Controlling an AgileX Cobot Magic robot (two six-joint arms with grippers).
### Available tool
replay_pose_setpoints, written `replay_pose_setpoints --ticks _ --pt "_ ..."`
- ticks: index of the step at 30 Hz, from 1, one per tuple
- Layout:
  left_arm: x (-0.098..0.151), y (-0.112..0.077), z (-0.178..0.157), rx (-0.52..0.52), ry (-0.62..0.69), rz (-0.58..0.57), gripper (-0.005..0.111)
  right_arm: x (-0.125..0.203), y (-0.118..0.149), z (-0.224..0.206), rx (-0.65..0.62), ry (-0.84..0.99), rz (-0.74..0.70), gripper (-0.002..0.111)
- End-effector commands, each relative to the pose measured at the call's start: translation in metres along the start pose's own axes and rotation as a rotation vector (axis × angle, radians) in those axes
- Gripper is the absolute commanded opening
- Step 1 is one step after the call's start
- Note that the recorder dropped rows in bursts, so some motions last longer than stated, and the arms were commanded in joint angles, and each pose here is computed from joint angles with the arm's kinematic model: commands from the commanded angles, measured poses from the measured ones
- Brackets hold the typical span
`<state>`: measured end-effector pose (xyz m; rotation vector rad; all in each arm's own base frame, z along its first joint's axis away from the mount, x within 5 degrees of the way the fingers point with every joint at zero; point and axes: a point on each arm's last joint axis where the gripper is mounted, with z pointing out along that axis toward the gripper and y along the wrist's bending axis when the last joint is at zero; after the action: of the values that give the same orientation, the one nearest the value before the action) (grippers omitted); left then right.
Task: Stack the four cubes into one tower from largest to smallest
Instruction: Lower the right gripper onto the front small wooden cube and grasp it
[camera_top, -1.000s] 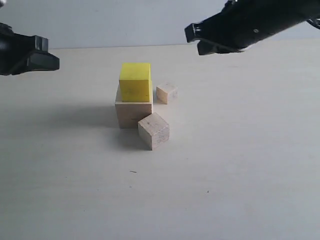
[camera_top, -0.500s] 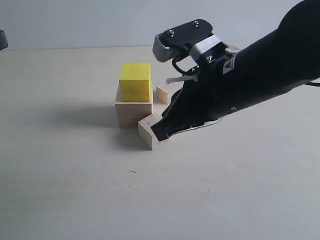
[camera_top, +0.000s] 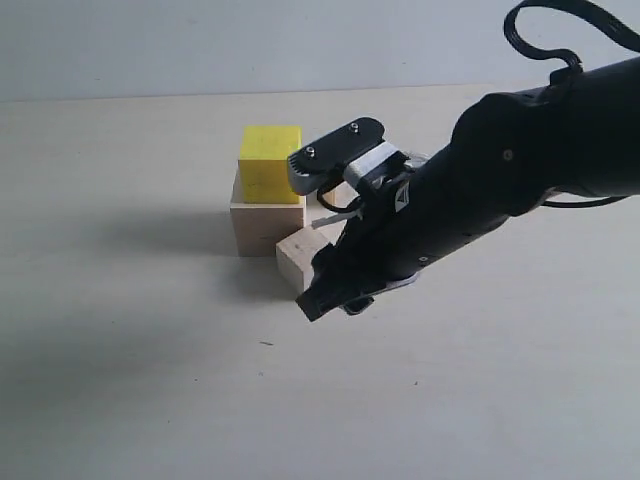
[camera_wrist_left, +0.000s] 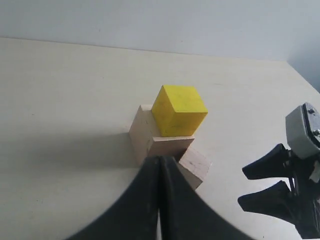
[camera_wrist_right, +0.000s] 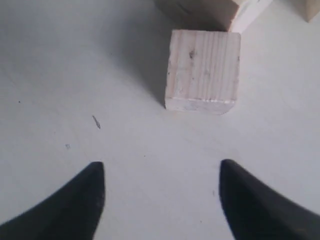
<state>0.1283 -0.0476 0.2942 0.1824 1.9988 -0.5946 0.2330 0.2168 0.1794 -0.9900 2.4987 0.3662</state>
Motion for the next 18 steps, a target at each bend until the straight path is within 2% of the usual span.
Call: replay_pose_setpoints --ticks 1,8,12,18 --pt "0.002 -0.002 -0.001 0.012 0.007 -0.003 0.0 -0.017 0.0 0.001 0.001 -0.047 -0.017 0.083" --pt "0.003 -0.002 -0.001 0.016 0.015 0.0 0.0 -0.034 -0.004 0.033 0.003 -0.019 -0.006 0.083" --pt "0.005 -0.003 -0.001 0.027 0.038 0.01 0.0 -0.047 -0.012 0.039 0.084 -0.018 0.03 0.083" --pt "0.005 -0.003 -0.001 0.027 0.038 0.01 0.0 -0.042 -0.016 0.043 0.129 0.028 0.049 0.083"
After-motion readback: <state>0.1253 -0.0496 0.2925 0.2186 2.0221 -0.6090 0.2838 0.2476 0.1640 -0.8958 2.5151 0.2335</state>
